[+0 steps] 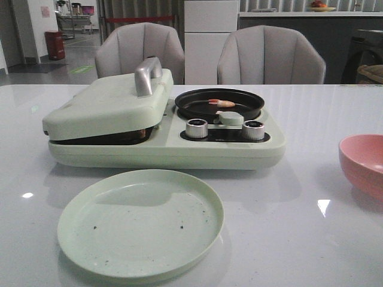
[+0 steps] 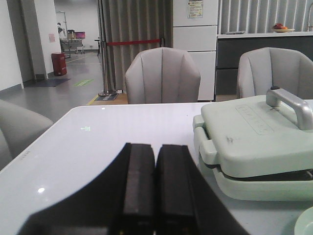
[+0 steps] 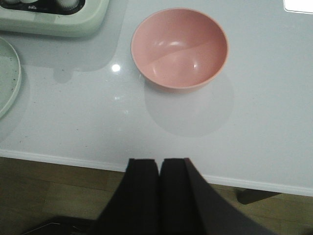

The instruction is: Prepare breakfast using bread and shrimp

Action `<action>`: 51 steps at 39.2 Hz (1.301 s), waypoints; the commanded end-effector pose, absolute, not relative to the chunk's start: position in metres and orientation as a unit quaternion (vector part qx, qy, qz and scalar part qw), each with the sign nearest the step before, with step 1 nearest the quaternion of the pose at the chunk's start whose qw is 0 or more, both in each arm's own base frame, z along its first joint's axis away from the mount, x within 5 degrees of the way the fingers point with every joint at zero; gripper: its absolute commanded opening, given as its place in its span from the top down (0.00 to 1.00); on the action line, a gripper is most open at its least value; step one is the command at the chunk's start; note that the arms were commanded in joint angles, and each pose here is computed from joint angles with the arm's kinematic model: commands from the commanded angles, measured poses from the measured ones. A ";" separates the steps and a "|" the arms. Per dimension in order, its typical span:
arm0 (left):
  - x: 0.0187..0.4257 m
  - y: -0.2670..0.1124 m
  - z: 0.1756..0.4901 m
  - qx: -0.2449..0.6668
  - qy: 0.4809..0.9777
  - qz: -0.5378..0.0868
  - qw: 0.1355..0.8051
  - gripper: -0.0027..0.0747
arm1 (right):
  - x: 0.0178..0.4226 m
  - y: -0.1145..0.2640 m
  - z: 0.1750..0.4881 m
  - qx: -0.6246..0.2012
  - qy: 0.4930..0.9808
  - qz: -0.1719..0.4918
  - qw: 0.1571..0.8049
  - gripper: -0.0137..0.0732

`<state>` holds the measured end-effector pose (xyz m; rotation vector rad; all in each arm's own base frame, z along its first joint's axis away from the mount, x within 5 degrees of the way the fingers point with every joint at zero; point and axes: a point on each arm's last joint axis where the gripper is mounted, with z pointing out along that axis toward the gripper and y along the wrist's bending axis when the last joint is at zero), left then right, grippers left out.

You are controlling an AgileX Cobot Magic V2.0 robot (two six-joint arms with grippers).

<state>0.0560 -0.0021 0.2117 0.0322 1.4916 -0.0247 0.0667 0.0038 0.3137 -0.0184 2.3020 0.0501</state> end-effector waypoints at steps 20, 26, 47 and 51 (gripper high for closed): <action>0.053 -0.002 0.219 0.014 0.640 -0.017 0.768 0.84 | 0.049 -0.001 0.259 -0.008 0.757 -0.026 0.653 0.82; 0.053 -0.002 0.219 0.014 0.640 -0.017 0.768 0.84 | 0.047 -0.001 0.237 -0.005 0.705 -0.028 0.708 0.82; 0.053 -0.002 0.219 0.014 0.640 -0.017 0.768 0.84 | 0.053 -0.003 0.219 0.019 0.637 -0.018 0.771 0.82; 0.053 -0.002 0.219 0.014 0.640 -0.017 0.768 0.84 | 0.053 -0.003 0.218 0.025 0.640 -0.010 0.768 0.82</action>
